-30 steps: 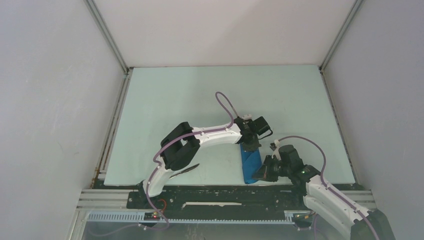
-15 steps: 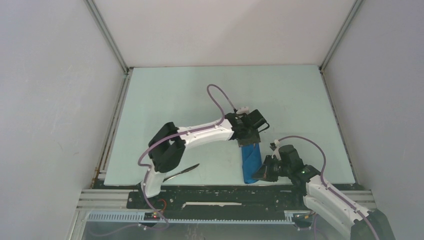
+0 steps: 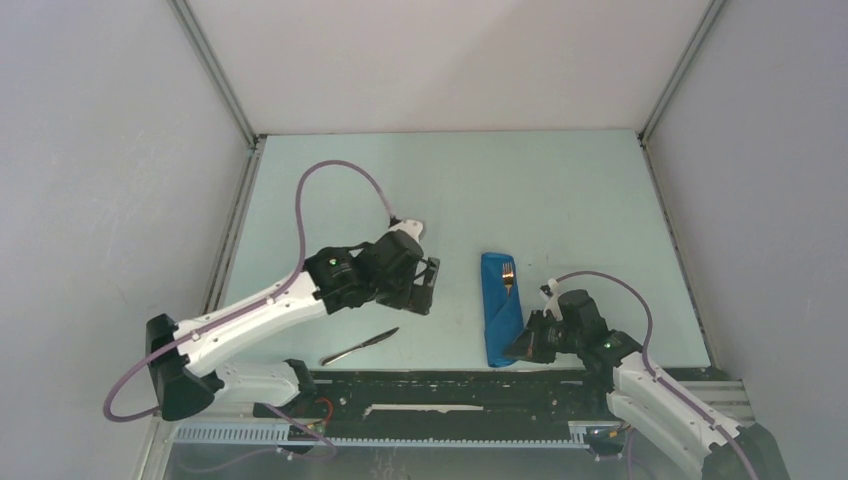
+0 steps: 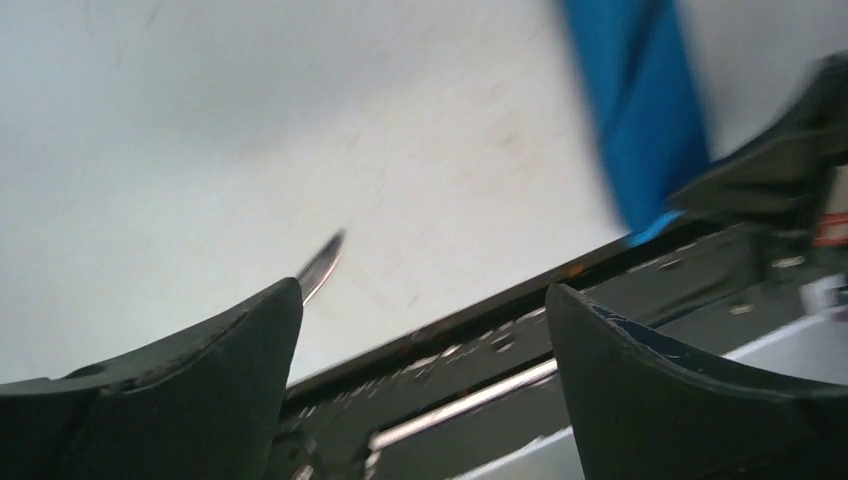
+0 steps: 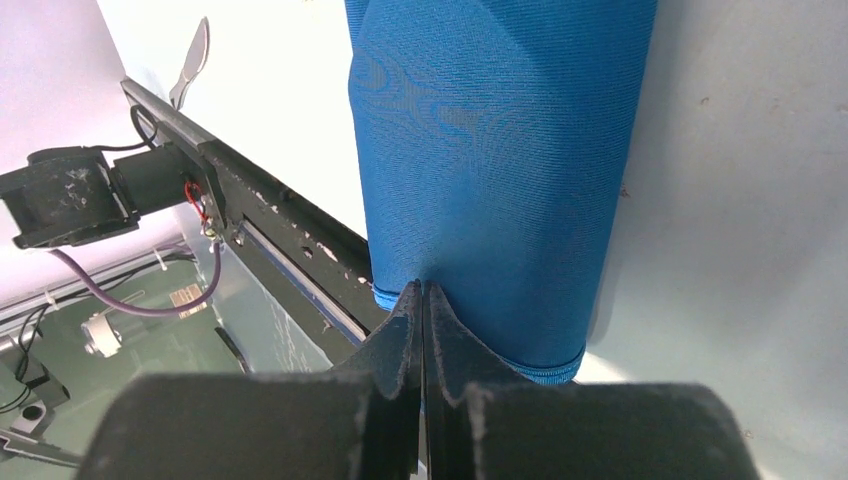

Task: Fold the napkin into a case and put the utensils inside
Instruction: Pick up the knife from the corner of the board.

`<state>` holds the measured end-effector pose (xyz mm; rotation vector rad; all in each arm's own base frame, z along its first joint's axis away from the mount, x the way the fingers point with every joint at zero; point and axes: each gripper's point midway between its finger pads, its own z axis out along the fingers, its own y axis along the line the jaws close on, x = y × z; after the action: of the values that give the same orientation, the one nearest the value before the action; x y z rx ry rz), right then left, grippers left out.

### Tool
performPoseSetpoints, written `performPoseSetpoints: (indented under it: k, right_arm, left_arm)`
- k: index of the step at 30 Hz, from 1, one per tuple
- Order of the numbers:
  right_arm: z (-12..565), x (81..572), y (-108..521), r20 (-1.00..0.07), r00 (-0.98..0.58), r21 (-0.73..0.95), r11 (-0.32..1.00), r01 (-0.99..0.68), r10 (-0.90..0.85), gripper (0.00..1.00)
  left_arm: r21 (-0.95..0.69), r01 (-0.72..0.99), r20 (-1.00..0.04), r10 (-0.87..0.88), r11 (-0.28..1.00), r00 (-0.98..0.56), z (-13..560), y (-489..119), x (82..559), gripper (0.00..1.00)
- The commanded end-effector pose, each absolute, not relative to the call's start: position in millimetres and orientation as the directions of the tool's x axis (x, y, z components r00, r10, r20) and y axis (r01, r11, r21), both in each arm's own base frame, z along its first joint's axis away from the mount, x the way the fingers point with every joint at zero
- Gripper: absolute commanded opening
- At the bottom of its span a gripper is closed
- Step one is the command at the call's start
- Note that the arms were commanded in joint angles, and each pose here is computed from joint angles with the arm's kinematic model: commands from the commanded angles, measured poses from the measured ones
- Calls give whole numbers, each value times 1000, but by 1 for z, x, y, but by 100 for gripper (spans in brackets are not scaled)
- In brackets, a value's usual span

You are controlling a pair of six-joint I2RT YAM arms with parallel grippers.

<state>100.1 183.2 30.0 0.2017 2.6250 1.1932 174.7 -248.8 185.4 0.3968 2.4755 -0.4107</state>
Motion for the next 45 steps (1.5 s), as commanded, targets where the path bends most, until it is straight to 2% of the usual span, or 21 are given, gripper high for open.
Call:
performPoseSetpoints:
  k: [1,6,10,13,16,18,20,22,24,31,35,37,45]
  right_arm:
    - [43,104,188,-218,-955,773,634,-42,203,0]
    - [50,104,190,-234,-953,782,620,-66,194,0]
    - [53,103,190,-238,-952,786,615,-70,195,0]
    - [59,104,190,-253,-947,787,611,-82,198,0]
    - [61,104,190,-263,-944,787,610,-90,199,0]
    - [61,103,190,-261,-945,788,609,-91,196,0]
    - [62,102,190,-257,-946,791,606,-90,195,0]
    - [63,102,191,-258,-946,793,603,-91,196,0]
    - [65,103,191,-258,-947,795,599,-94,194,0]
    - [72,103,191,-266,-944,796,597,-100,196,0]
    - [74,104,191,-272,-941,796,596,-104,199,0]
    - [75,104,191,-272,-941,796,596,-104,199,0]
    - [74,107,190,-277,-939,786,610,-100,203,0]
  left_arm:
    - [42,319,-274,318,947,-908,111,-178,128,100]
    - [137,313,-77,326,940,-942,72,-156,110,100]
    - [175,328,-2,334,928,-943,52,-144,115,98]
    - [209,344,66,338,915,-939,35,-133,118,92]
    - [224,348,98,335,910,-937,25,-128,120,77]
    - [208,345,114,327,915,-938,18,-127,120,75]
    - [207,335,117,316,919,-941,15,-124,123,71]
    - [186,328,112,312,926,-944,13,-127,128,61]
    - [186,336,120,318,923,-941,9,-127,132,57]
    - [150,379,170,353,913,-920,-7,-134,140,33]
    - [159,397,165,373,904,-913,-10,-134,155,27]
    - [152,403,158,380,903,-911,-12,-137,164,20]
    - [136,423,50,421,896,-906,-16,-175,238,19]
